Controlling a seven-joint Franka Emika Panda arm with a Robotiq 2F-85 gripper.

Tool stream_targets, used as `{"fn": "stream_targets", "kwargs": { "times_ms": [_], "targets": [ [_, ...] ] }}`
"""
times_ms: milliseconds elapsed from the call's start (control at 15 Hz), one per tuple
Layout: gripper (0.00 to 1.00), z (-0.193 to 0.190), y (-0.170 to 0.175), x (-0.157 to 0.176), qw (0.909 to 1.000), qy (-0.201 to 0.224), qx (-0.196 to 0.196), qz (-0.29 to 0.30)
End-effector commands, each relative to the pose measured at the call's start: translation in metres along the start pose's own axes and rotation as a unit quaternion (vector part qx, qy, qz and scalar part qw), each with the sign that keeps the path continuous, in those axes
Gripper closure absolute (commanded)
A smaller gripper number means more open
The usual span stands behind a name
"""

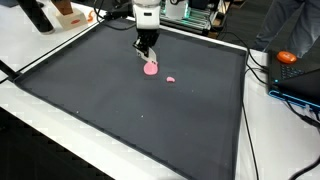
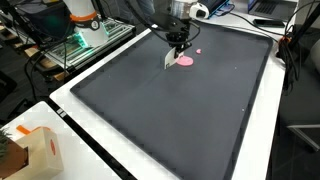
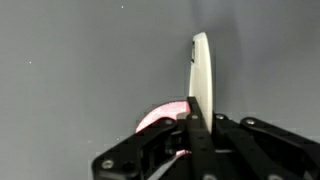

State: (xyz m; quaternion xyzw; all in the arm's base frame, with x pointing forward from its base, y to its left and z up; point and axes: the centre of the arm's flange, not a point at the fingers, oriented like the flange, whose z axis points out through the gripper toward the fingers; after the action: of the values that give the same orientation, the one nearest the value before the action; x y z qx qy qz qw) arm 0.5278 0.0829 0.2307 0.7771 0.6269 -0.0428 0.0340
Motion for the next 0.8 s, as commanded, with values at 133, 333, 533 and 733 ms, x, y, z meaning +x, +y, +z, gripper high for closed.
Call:
{"fn": "stream_targets", "kwargs": {
  "times_ms": [133, 333, 533, 733],
  "targets": [
    [0.99, 0.022, 0.004, 0.036, 0.9993, 0.026, 0.024, -0.013],
    [0.99, 0.02, 0.005, 0.044, 0.9989, 0.033, 0.026, -0.019],
    [0.99, 0.021, 0.006, 0.053, 0.9987, 0.033, 0.028, -0.027],
    [0.99, 0.021, 0.008, 0.058, 0.9987, 0.03, 0.026, -0.033]
  ]
}}
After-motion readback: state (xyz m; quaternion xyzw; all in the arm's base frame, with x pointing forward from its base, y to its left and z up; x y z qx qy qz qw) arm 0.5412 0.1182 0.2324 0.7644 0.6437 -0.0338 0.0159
